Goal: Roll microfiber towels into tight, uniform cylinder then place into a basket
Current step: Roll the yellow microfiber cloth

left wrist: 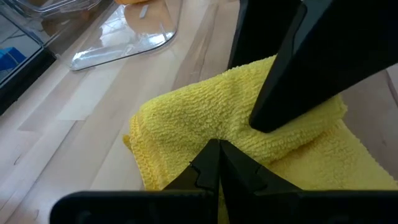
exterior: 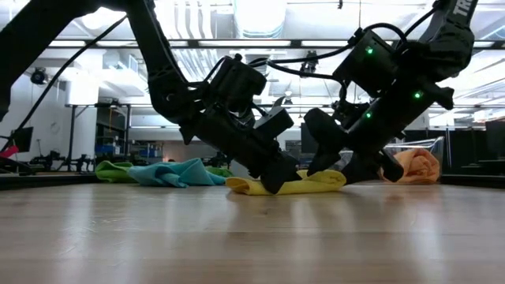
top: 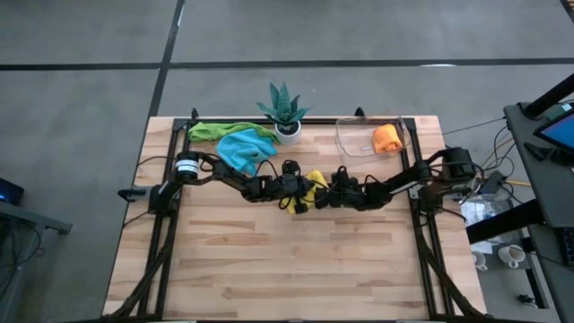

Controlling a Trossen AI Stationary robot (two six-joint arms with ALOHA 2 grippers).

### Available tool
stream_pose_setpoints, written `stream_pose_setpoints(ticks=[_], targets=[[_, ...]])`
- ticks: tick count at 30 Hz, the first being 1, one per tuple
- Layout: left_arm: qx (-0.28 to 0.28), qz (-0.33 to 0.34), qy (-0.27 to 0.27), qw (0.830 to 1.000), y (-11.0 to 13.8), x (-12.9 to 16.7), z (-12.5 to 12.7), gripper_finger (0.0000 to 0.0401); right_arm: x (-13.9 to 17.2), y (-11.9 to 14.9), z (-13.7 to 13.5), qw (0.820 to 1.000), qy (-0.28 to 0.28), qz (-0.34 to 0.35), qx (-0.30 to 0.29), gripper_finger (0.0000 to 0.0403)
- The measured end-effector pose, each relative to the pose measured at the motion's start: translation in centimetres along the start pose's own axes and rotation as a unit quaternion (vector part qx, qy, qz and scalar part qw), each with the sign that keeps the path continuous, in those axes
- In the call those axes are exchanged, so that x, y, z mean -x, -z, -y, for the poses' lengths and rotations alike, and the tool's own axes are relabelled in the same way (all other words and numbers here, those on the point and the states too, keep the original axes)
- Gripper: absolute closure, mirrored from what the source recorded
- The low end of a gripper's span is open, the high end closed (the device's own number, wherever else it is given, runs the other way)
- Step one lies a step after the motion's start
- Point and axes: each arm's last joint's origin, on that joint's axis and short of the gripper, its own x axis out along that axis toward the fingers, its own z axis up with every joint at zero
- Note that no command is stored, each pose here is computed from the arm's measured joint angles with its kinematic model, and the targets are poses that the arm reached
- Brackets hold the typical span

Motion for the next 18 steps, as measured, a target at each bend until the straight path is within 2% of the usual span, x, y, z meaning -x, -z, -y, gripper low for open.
stream_pose_setpoints(ticks=[3, 11, 18], targets=[[0.0, 0.0, 0.0, 1.0, 0.0, 0.0, 0.0, 0.0401, 0.0, 0.02, 0.06, 1.0, 0.002, 0.001, 0.001, 0.0171], [0.0, 0.0, 0.0, 1.0, 0.0, 0.0, 0.0, 0.0401, 0.01, 0.04, 0.1, 1.0, 0.003, 0.002, 0.004, 0.0252], [-0.004, 0.003, -0.012, 1.0, -0.68, 0.44, -0.06, 0.0401, 0.03, 0.06, 0.06, 0.998, 0.001, 0.002, 0.063, 0.0342]])
